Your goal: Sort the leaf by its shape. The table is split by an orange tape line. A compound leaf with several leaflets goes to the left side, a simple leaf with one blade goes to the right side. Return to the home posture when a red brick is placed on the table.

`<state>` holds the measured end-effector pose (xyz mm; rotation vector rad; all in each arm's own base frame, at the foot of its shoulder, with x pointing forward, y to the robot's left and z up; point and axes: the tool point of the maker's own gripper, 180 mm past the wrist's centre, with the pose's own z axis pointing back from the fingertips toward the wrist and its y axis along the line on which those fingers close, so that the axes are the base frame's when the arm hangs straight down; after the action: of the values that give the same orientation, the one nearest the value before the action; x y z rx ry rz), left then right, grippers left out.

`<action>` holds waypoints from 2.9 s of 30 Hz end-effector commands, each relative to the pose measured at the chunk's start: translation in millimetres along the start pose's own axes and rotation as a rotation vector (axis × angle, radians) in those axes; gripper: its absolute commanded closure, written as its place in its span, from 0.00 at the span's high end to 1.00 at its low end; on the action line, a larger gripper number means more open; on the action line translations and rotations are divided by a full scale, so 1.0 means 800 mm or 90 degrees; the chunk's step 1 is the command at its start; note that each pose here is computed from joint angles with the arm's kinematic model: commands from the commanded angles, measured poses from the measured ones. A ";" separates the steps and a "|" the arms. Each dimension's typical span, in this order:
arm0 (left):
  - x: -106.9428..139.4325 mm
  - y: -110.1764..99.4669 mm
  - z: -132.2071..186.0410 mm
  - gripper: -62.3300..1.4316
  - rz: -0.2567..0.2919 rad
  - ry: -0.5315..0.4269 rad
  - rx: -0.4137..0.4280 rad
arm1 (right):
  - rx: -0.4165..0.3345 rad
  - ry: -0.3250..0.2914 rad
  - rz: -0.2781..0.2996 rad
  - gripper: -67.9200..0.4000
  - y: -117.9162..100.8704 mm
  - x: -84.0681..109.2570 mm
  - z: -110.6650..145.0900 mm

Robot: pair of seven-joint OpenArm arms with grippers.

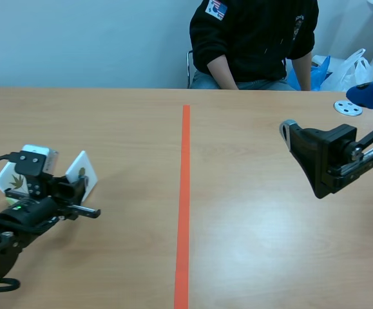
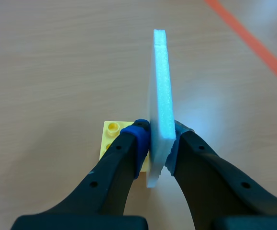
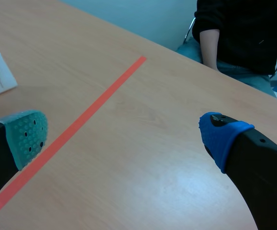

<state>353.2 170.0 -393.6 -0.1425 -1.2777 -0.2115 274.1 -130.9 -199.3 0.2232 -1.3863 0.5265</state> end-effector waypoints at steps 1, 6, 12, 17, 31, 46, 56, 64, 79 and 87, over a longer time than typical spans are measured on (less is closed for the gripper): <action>0.013 0.009 0.003 0.11 -0.007 -0.021 0.003 | -0.007 -0.020 0.002 1.00 -0.006 0.011 -0.001; 0.004 0.049 0.025 0.11 -0.020 -0.006 0.044 | -0.008 -0.023 0.003 1.00 -0.007 0.012 -0.001; -0.004 0.070 0.039 0.11 -0.027 0.004 0.077 | -0.009 -0.027 0.006 1.00 -0.009 0.016 -0.003; -0.005 0.076 0.040 0.11 -0.033 0.006 0.093 | -0.009 -0.026 0.006 1.00 -0.009 0.016 -0.003; 0.002 0.064 0.037 0.82 -0.023 -0.004 0.064 | -0.009 -0.027 0.006 1.00 -0.009 0.016 -0.003; 0.069 0.004 0.057 0.82 -0.041 -0.083 -0.015 | -0.009 -0.027 0.007 1.00 -0.009 0.016 -0.003; 0.182 0.011 0.112 0.82 -0.090 -0.197 -0.002 | -0.009 -0.026 0.007 1.00 -0.009 0.016 -0.003; 0.246 -0.068 0.168 0.82 -0.090 -0.273 -0.125 | -0.009 -0.026 0.007 1.00 -0.009 0.016 -0.003; 0.249 -0.104 0.183 0.82 -0.081 -0.267 -0.199 | -0.009 -0.026 0.007 1.00 -0.009 0.016 -0.003; 0.249 -0.104 0.183 0.82 -0.081 -0.267 -0.199 | -0.009 -0.026 0.007 1.00 -0.009 0.016 -0.003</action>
<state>250.4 107.3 -167.7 -0.3805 -1.6412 -0.5218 277.4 -131.0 -195.4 0.2184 -1.3989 0.5296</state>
